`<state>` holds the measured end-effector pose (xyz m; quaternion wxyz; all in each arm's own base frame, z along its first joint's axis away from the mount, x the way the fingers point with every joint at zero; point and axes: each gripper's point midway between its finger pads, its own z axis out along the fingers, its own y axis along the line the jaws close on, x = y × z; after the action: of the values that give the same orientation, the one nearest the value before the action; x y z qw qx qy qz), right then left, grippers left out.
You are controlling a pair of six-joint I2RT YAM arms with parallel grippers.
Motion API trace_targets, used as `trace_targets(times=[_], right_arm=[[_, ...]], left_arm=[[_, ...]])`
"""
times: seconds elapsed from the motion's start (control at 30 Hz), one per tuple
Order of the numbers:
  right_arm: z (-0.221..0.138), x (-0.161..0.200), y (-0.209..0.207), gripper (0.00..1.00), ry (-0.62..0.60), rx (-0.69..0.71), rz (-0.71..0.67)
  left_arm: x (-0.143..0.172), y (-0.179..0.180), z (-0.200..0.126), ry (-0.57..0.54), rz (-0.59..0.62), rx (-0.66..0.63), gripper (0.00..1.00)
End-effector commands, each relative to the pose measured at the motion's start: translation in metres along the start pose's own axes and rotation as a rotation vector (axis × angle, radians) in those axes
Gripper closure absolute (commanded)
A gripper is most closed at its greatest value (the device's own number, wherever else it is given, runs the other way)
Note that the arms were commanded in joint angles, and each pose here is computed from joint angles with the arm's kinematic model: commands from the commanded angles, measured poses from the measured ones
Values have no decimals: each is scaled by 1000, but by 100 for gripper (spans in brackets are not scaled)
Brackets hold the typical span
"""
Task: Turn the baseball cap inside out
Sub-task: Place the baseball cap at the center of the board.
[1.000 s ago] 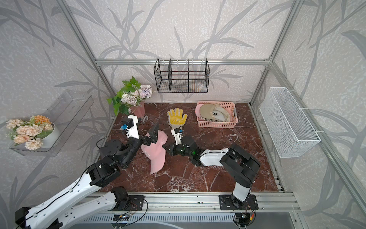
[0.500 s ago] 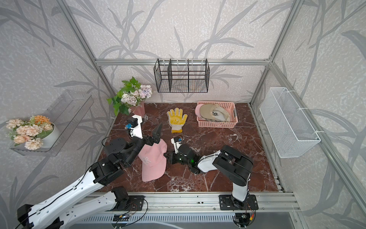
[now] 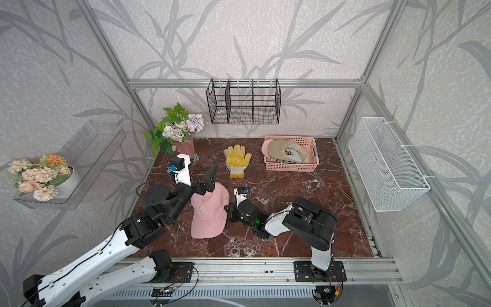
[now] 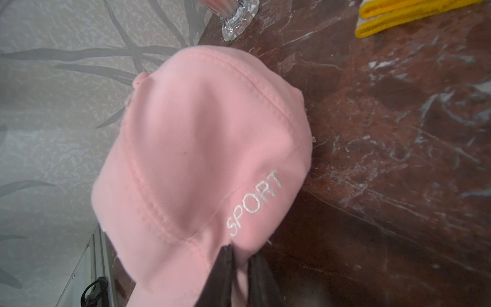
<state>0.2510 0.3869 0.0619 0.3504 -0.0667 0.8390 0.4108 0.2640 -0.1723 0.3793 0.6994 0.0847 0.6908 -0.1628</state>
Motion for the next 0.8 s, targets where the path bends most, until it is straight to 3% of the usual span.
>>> trace_targets(times=[0.0,0.1,0.33,0.5,0.77], right_arm=[[-2,-3,-6,48,-5,43,-42],[-16,-17,-8,39,13,66,-71],[-73,-91,-20,35,47,158,-136],[-117,-152,-51,35,66,249,-106],[-158,-234,-119,35,94,446,-125]], left_arm=[[4,1,0,10,-7,1,1],[11,1,4,33,-4,2,0],[40,11,27,141,-70,-27,0],[73,36,48,256,-211,-76,0],[108,56,64,336,-254,-93,0]])
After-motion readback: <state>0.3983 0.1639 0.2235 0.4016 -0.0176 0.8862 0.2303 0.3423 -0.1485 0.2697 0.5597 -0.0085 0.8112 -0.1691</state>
